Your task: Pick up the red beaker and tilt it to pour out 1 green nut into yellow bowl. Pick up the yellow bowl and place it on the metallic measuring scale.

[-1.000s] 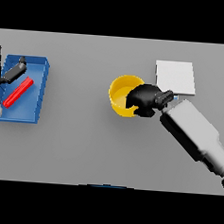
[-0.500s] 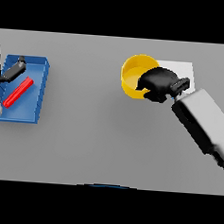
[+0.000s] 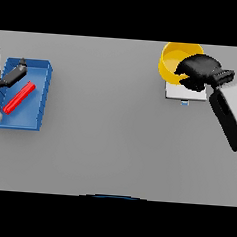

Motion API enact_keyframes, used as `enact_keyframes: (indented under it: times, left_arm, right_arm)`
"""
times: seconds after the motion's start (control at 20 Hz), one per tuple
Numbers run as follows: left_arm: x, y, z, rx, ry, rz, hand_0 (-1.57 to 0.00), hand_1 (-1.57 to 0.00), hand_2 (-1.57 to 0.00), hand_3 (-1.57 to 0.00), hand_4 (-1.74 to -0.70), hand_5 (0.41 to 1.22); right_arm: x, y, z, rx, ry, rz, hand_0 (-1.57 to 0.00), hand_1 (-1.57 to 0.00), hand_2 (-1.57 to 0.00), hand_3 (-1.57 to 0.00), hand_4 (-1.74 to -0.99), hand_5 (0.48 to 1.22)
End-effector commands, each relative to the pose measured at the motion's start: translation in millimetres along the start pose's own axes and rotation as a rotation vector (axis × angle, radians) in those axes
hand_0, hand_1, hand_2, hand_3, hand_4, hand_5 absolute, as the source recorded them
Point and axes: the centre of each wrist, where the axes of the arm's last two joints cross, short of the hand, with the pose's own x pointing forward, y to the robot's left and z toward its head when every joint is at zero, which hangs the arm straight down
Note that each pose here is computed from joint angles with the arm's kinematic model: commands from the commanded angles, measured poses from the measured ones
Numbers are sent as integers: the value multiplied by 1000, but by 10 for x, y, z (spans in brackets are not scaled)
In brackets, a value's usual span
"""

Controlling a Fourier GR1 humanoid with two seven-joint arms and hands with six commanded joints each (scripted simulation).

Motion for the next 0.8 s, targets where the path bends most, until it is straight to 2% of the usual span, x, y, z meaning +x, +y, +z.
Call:
enact_keyframes:
  times: [0.0, 0.25, 0.4, 0.6, 0.75]
  left_arm:
    - [0, 28, -27, 1, 9, 1, 1, 1, 1, 1, -731, 696]
    - [-34, 11, -7, -2, 9, -7, 1, 1, 1, 1, -721, 682]
    - [-49, 37, -9, 5, 14, -12, 1, 1, 1, 1, -722, 681]
    - [-50, 20, 9, -3, -1, 0, 1, 1, 1, 1, -728, 675]
    - [-51, 61, -38, 4, 8, -14, 1, 1, 1, 1, -723, 671]
  right_arm:
    - [-72, 28, -8, -6, 19, -11, -1571, -1571, -1508, -1171, -1741, 1221]
    - [-344, 216, -62, -7, 93, -32, -1571, -1571, -1439, -1283, -1741, 1221]
    - [-449, 401, -78, 20, 127, -58, -1571, -1571, -1396, -1362, -1741, 1221]
    - [-485, 458, -120, 19, 110, -87, -1571, -1571, -1362, -1338, -1741, 1221]
    - [-480, 484, -143, 15, 88, -111, -1556, -1571, -1338, -1436, -1741, 1221]
